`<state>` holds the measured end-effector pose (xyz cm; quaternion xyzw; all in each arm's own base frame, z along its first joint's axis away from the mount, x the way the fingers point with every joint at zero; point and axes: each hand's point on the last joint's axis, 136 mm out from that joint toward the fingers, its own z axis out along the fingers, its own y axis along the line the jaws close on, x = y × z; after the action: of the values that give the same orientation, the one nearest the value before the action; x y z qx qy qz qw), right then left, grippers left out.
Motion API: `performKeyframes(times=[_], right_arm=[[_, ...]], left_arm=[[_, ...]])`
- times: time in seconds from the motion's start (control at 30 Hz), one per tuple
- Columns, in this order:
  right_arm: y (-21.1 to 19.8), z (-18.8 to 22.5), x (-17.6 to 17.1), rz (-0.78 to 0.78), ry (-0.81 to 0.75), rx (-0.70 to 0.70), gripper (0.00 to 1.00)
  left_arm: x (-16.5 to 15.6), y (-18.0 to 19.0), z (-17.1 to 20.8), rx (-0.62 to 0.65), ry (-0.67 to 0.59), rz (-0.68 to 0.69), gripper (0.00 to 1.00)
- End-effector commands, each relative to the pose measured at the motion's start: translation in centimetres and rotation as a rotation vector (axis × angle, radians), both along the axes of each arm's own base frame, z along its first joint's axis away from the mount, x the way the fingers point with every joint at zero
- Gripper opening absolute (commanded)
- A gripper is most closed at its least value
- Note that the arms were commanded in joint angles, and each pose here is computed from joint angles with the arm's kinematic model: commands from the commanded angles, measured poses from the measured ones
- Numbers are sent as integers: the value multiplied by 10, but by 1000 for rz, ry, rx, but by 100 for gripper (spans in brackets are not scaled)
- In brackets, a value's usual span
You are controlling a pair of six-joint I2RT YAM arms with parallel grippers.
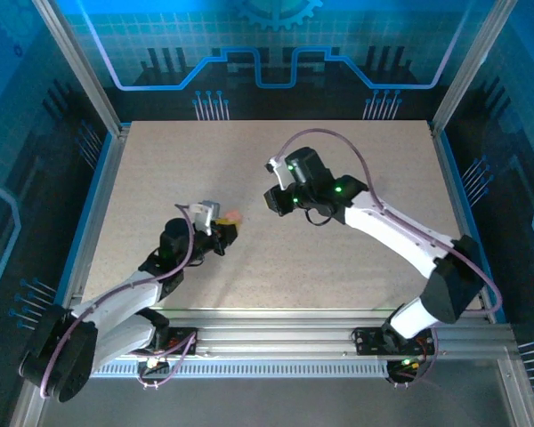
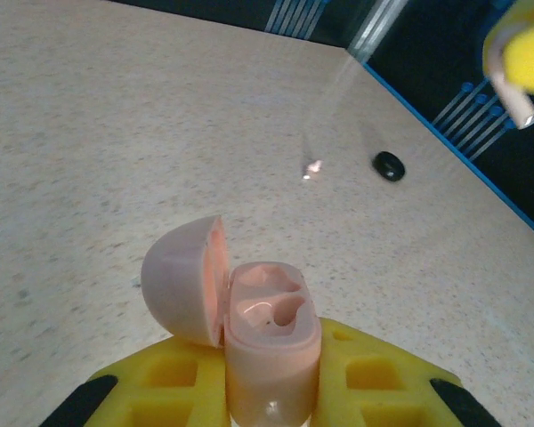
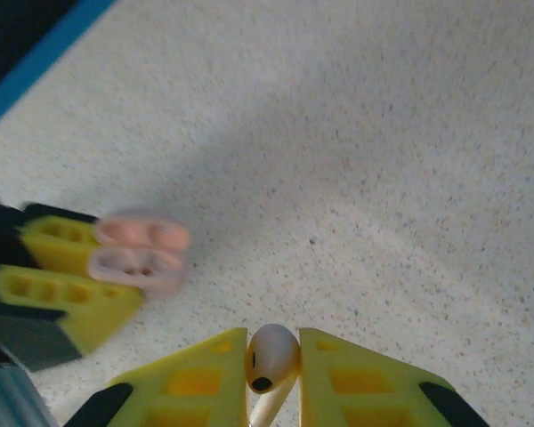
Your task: Insert the wireless bluetooth earbuds into the charging case
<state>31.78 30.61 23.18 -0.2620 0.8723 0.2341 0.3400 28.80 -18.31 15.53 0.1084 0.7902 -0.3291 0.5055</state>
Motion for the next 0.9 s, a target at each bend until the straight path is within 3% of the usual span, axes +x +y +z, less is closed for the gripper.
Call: performKeyframes(times=[0.0, 0.2, 0.4, 0.87], right_arm=[[2, 32, -2, 13, -62, 112, 18], [0, 71, -15, 68, -188, 217, 18], [-1, 81, -31, 136, -258, 277, 18], [-6, 82, -42, 156, -304, 326, 17]], left_arm=[[8, -27, 61, -54, -221, -67, 13], [4, -60, 80, -100, -283, -146, 14], [-4, -84, 98, -138, -355, -212, 14], [-9, -93, 114, -160, -431, -243, 14]])
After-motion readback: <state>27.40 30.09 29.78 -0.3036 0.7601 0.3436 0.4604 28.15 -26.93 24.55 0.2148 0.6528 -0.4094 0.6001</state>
